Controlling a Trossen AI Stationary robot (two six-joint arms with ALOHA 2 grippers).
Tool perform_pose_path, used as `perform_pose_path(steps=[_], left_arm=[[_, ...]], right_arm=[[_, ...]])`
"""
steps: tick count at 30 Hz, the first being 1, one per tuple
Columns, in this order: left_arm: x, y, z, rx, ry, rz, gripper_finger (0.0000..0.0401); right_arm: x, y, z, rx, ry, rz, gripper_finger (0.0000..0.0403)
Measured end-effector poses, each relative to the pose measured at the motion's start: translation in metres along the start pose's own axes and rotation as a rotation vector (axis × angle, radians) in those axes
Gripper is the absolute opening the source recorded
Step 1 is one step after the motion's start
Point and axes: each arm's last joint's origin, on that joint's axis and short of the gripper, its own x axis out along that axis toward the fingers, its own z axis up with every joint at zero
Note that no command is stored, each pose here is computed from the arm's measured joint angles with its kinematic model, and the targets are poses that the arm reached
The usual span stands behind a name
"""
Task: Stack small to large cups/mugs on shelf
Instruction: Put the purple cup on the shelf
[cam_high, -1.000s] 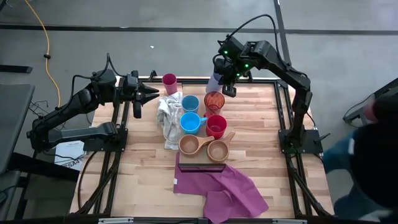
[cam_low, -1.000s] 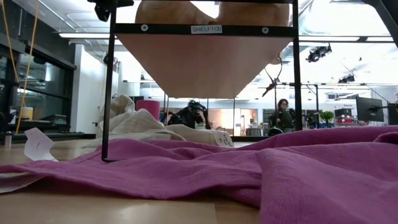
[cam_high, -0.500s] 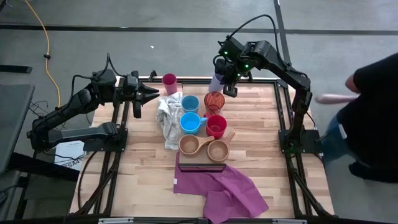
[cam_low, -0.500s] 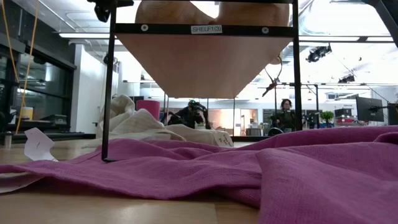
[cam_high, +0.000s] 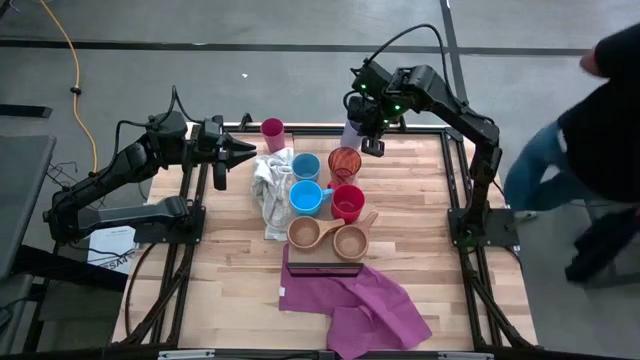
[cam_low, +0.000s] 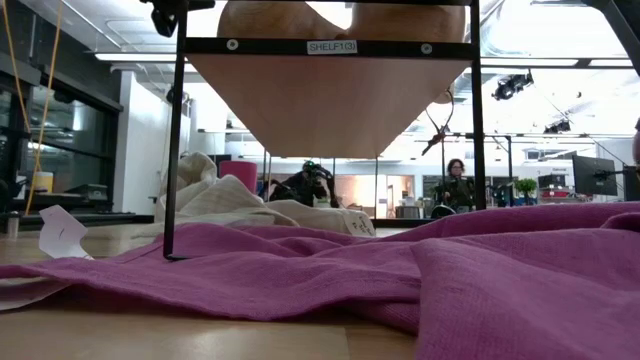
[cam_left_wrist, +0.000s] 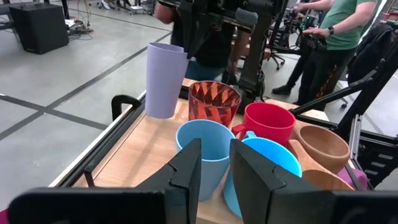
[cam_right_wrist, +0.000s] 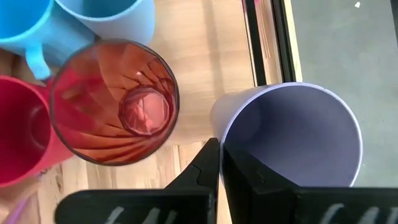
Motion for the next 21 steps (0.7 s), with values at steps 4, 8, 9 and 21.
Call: perform_pose_path(steps=[4, 8, 9, 21], left_arm=[[0.0, 0.0, 0.0, -0.005, 0.0, 0.0, 0.0074], [0.0, 0.0, 0.0, -0.009, 0.0, 0.0, 0.0074], [0.0, 0.0, 0.0, -0.009, 0.0, 0.0, 0.0074], [0.0, 0.0, 0.0001, -0.009, -0.001, 0.0, 0.0074]], right_arm=[[-0.0001, 0.0001, -0.0001, 0.0, 0.0, 0.0, 0.0], [-0.0003, 0.0001, -0.0001, -0.007, 0.0, 0.0, 0.0], [-0.0003, 0.0, 0.0, -0.008, -0.002, 0.0, 0.0], [-0.0006, -0.0003, 0.0035, -0.014, -0.045, 0.014, 0.0]])
